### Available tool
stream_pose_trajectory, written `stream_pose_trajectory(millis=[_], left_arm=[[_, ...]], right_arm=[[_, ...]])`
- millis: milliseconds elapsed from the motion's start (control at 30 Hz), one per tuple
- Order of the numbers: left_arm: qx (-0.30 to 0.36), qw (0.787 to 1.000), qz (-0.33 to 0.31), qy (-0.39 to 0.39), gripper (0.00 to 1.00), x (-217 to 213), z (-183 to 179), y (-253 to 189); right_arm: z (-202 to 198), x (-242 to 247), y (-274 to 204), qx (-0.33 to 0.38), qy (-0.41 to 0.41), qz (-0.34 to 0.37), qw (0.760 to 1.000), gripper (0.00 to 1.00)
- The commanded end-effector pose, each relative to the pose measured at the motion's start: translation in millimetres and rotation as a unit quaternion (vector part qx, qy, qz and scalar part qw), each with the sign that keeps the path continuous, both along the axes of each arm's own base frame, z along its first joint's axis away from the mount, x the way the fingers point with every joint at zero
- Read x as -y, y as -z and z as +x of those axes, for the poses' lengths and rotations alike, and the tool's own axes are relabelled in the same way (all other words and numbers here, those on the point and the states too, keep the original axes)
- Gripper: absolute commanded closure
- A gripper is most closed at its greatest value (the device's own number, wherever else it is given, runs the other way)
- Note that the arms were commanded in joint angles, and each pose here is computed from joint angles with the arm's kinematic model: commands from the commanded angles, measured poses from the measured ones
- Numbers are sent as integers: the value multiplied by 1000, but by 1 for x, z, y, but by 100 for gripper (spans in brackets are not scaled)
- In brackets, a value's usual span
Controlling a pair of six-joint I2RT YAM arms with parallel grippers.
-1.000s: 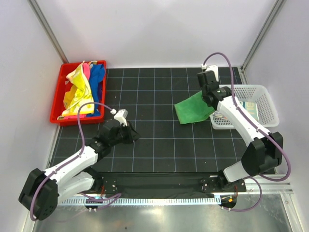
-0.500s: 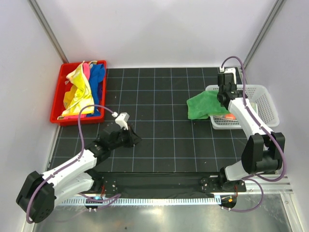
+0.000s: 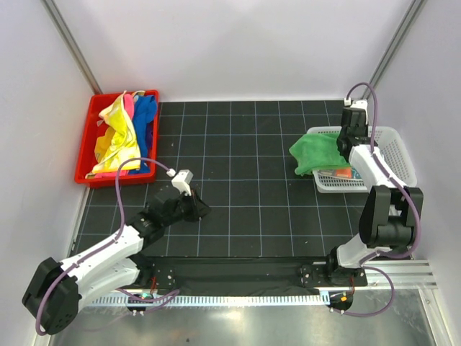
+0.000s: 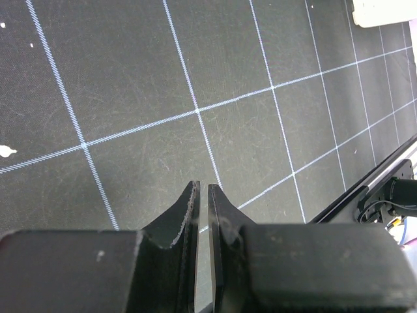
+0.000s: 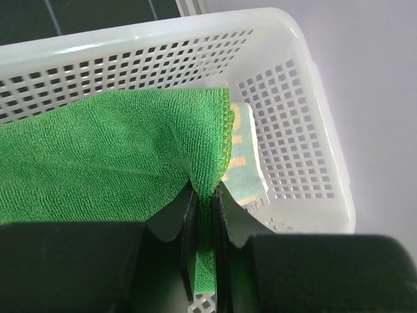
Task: Fold and stack the towels
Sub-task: Neatly place the folded towel into the bin
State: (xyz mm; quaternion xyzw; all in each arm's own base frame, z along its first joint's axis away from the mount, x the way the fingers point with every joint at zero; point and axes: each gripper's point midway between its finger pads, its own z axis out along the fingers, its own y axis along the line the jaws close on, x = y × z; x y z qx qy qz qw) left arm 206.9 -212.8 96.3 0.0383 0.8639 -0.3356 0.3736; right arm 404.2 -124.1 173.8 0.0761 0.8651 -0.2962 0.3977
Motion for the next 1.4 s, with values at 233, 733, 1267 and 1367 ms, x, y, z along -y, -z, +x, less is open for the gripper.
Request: stream_pose_trajectory(millis=[233, 733, 1267, 1367], left_arm=[[13, 1000, 7, 1, 87, 1, 3, 2], [0, 1000, 19, 10, 87, 4, 4, 13], [-8, 1000, 24, 14, 87, 6, 4, 17], [-10, 1000, 25, 15, 87, 6, 4, 19]], right_arm=[[34, 36, 19, 20, 18, -18, 999, 99], [50, 71, 46, -27, 39, -52, 998, 99], [34, 108, 34, -12, 80, -37, 996, 99], [29, 110, 42, -18, 87, -37, 995, 98]])
